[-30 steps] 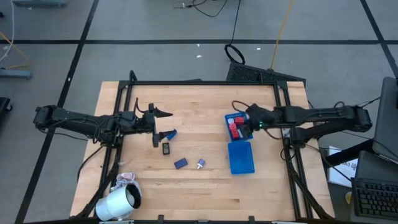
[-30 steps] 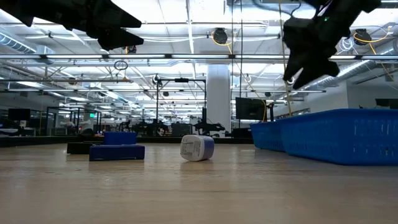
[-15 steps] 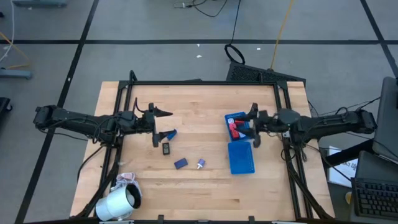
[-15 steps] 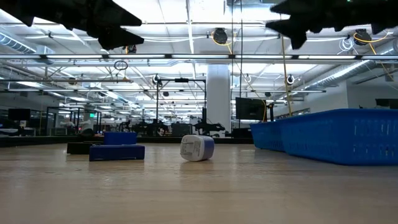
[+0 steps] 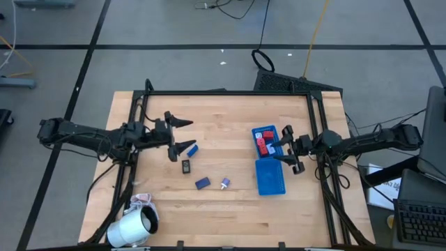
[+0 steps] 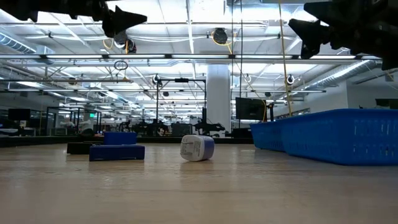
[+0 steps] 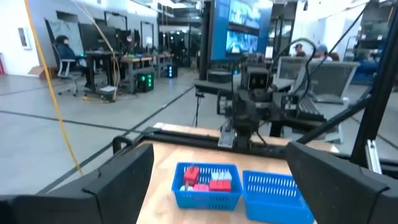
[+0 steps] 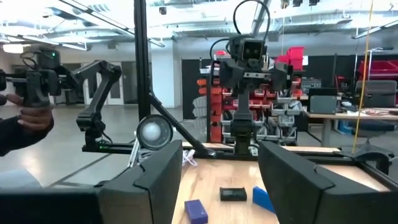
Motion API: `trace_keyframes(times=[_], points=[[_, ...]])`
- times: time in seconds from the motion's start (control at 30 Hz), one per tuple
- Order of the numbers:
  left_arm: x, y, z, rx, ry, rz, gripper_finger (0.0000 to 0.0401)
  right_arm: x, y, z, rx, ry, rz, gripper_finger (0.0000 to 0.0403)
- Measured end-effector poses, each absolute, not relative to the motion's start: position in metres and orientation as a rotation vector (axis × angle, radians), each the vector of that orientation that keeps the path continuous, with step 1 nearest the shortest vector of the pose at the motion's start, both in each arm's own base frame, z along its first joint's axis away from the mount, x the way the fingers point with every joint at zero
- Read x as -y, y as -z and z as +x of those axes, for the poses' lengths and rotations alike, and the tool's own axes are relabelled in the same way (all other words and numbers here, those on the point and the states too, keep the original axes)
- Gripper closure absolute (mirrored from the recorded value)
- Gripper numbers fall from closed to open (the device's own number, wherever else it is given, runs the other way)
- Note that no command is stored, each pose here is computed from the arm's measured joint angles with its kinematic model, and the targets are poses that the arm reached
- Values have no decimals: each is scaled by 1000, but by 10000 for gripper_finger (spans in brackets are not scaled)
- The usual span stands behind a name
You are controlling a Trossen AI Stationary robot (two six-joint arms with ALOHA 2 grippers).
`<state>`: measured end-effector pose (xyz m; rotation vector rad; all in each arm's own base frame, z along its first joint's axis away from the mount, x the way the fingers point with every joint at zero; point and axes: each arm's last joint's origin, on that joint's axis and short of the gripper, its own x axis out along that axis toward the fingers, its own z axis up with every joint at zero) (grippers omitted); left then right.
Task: Pick & Place Office items
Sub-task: Put the violet charger adapter into the top blue bin
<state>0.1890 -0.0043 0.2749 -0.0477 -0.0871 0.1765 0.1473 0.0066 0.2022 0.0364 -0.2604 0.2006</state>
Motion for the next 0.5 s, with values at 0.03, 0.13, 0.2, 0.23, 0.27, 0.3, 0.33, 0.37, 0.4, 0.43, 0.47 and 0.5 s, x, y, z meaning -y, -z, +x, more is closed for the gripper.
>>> trace_keyframes(times=[0.03,0.13,0.2,0.23,0.27,0.3,0.33,0.37,0.4,0.43,0.47,0.5], points=[[4,-276,189,98,-176,-50,35,-7,-201,147,260,-202,45,204],[4,-280,187,134,-175,-56,30,-7,-201,147,257,-205,68,204],[4,-281,187,145,-171,-93,26,-7,-201,147,256,-205,68,204],[5,-281,187,145,-167,-124,24,-7,-201,147,256,-205,69,204],[5,-281,187,148,-164,-157,22,-7,-201,147,256,-205,69,204],[6,-280,187,148,-152,-189,20,-7,-201,147,255,-206,73,204],[7,-280,188,144,-132,-218,19,-7,-201,147,254,-206,76,204],[8,-279,188,132,-104,-249,18,-7,-201,147,254,-207,80,204],[11,-276,191,112,-69,-284,19,-7,-201,147,253,-207,86,204],[14,-272,196,81,-36,-315,20,-7,-201,147,253,-208,89,204],[19,-268,203,34,-10,-336,21,-7,-201,147,254,-208,91,204],[25,-265,211,-20,8,-344,24,-7,-201,147,255,-208,91,204]])
